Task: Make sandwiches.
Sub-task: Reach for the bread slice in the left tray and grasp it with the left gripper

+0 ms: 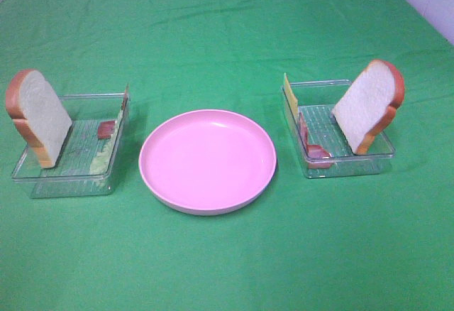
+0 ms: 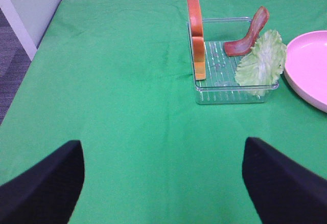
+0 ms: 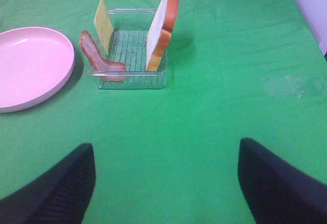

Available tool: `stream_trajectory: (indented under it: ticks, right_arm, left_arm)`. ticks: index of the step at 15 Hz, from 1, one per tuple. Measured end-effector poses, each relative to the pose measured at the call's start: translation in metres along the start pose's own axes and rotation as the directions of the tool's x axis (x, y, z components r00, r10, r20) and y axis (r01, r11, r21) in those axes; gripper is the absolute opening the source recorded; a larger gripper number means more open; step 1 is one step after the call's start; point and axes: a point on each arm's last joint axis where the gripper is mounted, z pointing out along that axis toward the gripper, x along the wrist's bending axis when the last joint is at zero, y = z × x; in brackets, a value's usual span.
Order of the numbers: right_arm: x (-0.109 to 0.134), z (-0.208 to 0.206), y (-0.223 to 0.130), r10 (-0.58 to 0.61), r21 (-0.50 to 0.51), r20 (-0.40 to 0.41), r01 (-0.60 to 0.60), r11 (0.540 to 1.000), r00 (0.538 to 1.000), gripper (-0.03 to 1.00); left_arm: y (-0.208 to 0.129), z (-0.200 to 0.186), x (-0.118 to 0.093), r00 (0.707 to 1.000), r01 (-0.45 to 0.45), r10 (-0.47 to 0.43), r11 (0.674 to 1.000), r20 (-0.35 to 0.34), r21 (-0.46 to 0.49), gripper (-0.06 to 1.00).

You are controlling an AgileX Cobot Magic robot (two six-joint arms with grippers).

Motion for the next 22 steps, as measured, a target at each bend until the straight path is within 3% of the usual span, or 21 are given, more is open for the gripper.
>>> stream_trajectory:
  ticks: [22]
  right_arm:
    - [0.0, 0.0, 0.0, 0.0, 0.0, 0.0, 0.0, 1.0, 1.0, 0.73]
  left_arm:
    - [0.0, 0.0, 0.0, 1.0, 0.0, 0.0, 1.0, 0.0, 0.0, 0.8]
